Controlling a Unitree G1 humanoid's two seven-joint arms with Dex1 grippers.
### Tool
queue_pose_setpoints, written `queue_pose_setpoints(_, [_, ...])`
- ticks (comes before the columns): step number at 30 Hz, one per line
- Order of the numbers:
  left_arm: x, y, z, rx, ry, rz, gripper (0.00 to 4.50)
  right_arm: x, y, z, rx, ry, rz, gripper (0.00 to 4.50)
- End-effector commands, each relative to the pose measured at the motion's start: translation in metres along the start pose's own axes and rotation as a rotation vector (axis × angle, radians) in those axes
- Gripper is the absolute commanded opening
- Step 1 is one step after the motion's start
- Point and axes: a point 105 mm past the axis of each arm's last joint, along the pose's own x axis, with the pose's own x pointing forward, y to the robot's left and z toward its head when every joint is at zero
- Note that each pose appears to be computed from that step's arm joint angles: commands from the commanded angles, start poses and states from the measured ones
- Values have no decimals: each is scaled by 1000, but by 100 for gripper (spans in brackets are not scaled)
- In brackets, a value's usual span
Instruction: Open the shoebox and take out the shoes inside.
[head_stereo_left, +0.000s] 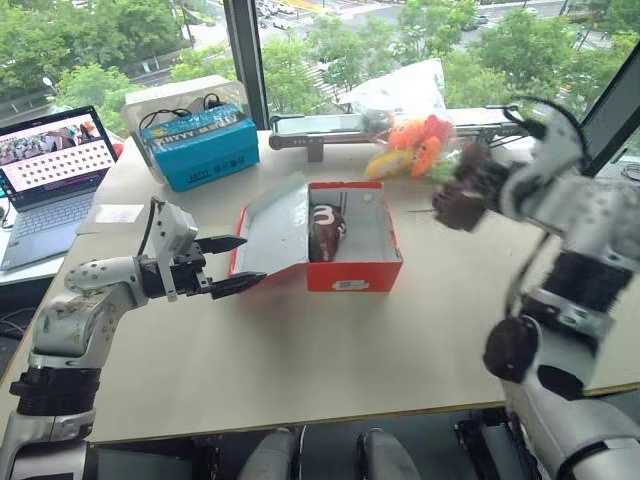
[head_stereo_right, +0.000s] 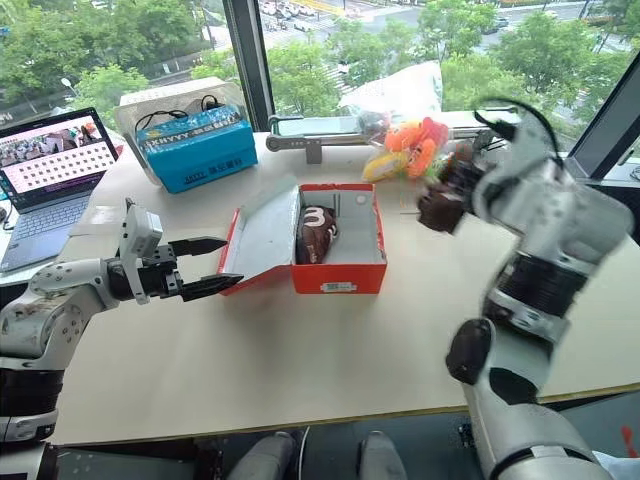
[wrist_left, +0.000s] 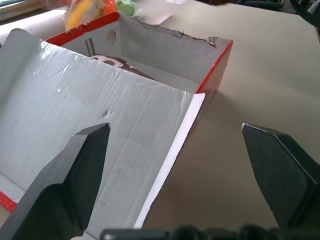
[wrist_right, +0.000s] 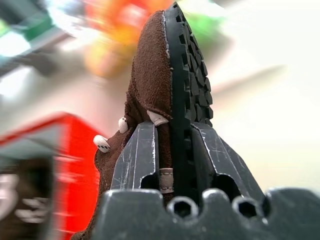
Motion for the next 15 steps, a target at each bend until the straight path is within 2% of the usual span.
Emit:
queue_pose_setpoints(1, [5, -3, 9, 42, -22, -25, 450, 6, -26, -17, 74, 9, -17, 69])
queue_pose_setpoints(6, [8, -4, 9, 41, -23, -39, 450, 21, -22, -29, 305, -43, 34, 69])
queue_pose_setpoints(12, [9, -6, 9, 38, -25, -47, 450, 18, -16, 0, 645, -292, 253, 69])
queue_pose_setpoints(15, [11, -7, 10, 35, -26, -56, 450, 20, -32, 3, 853, -371, 318, 69])
